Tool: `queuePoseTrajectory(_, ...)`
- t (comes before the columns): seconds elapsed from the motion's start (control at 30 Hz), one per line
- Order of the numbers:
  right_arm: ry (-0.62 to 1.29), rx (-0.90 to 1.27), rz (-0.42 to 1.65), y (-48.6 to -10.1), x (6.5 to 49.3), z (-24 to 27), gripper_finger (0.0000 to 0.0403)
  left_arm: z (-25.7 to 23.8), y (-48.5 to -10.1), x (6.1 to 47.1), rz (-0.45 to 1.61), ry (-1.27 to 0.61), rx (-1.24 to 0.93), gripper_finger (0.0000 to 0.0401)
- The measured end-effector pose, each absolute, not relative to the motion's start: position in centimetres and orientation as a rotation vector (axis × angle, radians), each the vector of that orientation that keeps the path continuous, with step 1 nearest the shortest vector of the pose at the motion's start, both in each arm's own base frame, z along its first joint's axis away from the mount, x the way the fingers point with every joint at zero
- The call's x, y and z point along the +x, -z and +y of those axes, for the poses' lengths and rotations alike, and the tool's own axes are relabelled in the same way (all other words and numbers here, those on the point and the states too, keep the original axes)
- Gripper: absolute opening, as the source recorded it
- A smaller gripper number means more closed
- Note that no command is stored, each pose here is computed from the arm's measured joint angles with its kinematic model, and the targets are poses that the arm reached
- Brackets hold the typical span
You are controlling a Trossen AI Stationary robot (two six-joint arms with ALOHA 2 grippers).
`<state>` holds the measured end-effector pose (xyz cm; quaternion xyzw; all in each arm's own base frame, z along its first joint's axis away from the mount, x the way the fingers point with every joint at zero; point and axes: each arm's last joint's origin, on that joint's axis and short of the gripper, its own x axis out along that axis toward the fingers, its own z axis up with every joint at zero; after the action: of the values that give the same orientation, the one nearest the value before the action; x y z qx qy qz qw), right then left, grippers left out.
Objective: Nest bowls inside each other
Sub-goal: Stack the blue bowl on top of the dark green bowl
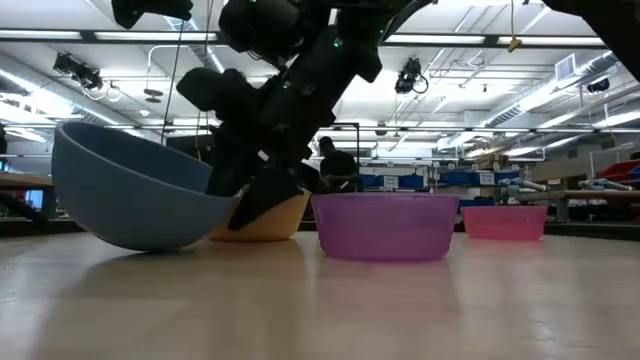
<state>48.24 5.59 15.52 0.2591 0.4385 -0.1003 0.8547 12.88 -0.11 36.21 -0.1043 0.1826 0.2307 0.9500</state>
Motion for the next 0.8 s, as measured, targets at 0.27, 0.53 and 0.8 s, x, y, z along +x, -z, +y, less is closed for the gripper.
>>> queuePoseTrajectory(0.27, 0.169, 0.487, 0.894, -16.6, 48.2, 5.6, 0.0017, -0.1, -36.1, 12.8, 0.381, -0.471, -0.209, 0.0103)
queuePoseTrajectory(0.53, 0.092, 0.454, 0.789, -22.4, 47.1, 4.5, 0.0002, -0.1, -36.1, 12.8, 0.386, -0.472, -0.206, 0.0103)
queuePoseTrajectory(0.8, 0.262, 0.358, 0.666, -27.2, 45.4, -1.8, 0.0001, -0.1, -36.1, 12.8, 0.383, -0.473, -0.206, 0.0103)
